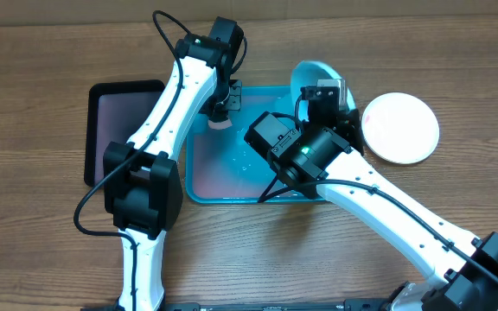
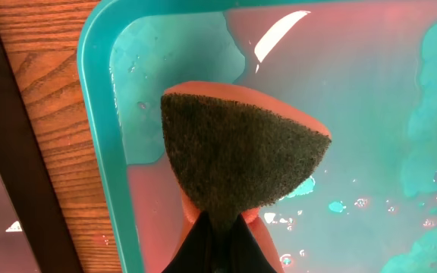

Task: Clean dirty plates on tray and stack at the side
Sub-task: 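Tilt and lift the blue plate off the tray with the right gripper, then carry the blue plate right and stack it on the white plate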

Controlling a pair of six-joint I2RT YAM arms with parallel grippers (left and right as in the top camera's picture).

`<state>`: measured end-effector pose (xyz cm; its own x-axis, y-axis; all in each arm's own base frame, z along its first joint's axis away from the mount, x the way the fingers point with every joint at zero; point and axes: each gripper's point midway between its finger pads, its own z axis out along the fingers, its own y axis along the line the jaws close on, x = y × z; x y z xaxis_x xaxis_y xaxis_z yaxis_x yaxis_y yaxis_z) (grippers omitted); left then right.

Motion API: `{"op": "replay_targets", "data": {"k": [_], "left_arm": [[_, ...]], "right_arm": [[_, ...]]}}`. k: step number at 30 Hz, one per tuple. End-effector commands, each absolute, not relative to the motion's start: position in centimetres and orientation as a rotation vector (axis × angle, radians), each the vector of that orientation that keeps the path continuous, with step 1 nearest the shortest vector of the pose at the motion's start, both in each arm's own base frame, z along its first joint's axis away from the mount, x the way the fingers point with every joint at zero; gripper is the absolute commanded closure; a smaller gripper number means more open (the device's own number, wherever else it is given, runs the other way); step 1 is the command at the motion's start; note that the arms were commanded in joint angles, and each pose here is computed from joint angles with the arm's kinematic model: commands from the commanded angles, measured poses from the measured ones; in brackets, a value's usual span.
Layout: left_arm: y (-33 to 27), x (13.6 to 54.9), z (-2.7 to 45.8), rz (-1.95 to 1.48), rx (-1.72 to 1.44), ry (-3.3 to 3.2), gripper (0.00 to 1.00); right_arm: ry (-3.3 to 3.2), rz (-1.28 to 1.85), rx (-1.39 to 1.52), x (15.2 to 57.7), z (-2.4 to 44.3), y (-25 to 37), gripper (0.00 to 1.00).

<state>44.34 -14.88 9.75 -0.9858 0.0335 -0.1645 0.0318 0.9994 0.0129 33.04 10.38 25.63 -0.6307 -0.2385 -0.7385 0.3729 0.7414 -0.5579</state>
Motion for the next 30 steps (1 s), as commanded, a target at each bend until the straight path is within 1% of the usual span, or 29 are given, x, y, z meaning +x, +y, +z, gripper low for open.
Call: {"op": "replay_targets", "data": {"k": [1, 7, 11, 16, 24, 30], "left_arm": [[-15.1, 44.2, 9.3, 0.002, 0.032, 2.989, 0.96], [-15.1, 44.2, 9.3, 0.003, 0.032, 2.990, 0.96], [-15.1, 44.3, 9.3, 0.000, 0.031, 2.984, 0.96], [-15.1, 44.3, 9.3, -0.001, 0.031, 2.983, 0.96], [-15.1, 44.4, 9.3, -0.002, 0.032, 2.981, 0.96], [-15.2, 44.6, 9.3, -0.007, 0.031, 2.973, 0.96]], "right_arm": [[2.121, -0.813, 0.167, 32.6, 25.7, 9.9, 0.96], [2.199, -0.776, 0.209, 32.5, 24.6, 9.2, 0.96], [2.165, -0.820, 0.203, 32.5, 25.2, 8.7, 0.96], [2.219, -0.720, 0.232, 32.7, 24.1, 9.8, 0.96], [2.200, -0.714, 0.242, 33.0, 24.3, 9.9, 0.96], [2.360, -0.561, 0.324, 33.3, 21.8, 10.0, 0.96]]}}
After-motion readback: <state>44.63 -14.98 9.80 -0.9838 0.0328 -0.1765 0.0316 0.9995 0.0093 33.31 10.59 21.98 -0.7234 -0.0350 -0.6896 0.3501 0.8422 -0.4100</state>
